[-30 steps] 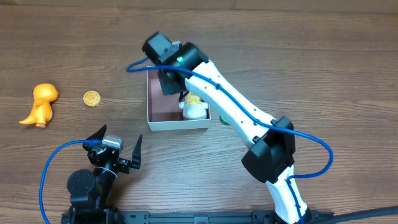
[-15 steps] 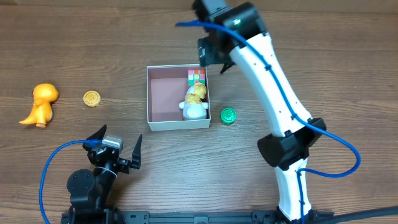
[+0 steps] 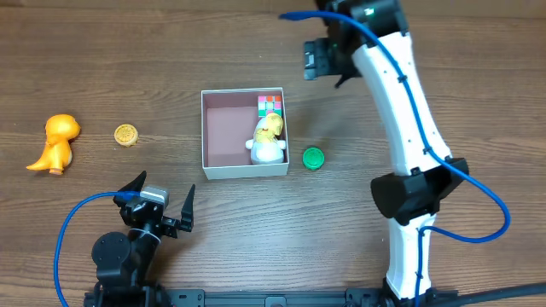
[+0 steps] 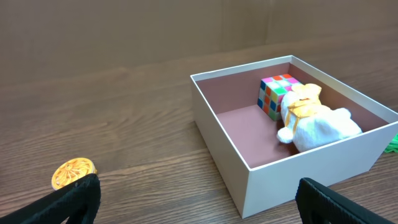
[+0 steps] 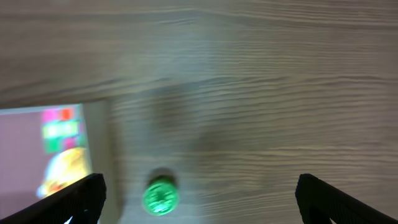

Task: Pack container
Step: 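Open the right gripper and raise it away to the upper right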

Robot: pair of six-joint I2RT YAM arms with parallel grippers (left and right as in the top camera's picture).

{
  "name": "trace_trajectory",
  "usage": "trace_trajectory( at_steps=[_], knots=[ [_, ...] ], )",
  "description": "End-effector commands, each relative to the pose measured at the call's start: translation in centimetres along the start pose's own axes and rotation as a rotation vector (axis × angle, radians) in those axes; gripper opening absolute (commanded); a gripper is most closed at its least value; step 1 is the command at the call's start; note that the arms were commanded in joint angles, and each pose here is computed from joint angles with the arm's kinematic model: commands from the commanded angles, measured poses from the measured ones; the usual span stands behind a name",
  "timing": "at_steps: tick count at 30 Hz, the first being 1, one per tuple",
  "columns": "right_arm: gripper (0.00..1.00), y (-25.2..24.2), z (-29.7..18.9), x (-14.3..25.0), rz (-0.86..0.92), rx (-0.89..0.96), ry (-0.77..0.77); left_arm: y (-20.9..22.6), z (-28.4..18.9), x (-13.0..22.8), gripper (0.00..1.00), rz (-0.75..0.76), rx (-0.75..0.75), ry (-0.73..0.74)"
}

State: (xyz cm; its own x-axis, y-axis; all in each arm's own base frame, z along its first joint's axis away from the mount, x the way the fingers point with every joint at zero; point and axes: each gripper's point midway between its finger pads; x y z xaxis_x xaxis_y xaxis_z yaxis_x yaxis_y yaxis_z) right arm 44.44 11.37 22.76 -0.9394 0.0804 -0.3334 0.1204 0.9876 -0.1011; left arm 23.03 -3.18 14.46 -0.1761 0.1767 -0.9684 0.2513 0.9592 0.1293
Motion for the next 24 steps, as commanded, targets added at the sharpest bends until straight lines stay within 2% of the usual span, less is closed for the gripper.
trace_trajectory(
  at_steps=[1,9,16,24],
  knots=[
    [1.00,-7.0,-1.3,-2.1,0.123,0.076,-0.059,-0.2,0.0,-0.1,1.00,0.023,0.008,-0.009],
    [1.00,-12.0,1.8,-1.2,0.310,-0.072,0.092,-0.2,0.0,-0.1,1.00,0.023,0.008,-0.009],
    [1.00,-15.6,4.2,-0.5,0.392,-0.045,0.144,-0.2,0.0,-0.1,1.00,0.023,0.007,-0.009],
    [1.00,-16.1,7.3,0.1,0.399,-0.018,0.178,-0.2,0.0,-0.1,1.00,0.023,0.008,-0.009]
  ],
)
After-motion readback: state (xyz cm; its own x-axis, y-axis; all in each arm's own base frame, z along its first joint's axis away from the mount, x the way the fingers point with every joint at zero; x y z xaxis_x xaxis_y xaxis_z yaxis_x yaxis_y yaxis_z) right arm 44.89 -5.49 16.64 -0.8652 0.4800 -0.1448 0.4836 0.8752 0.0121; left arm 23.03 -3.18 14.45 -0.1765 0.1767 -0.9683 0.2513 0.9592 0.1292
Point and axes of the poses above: each gripper's point midway between its finger pads, its own z axis out along the fingers, its own y axis along the line the jaws close on, x = y × z, and after that the axes turned 5 degrees about z, right-handed
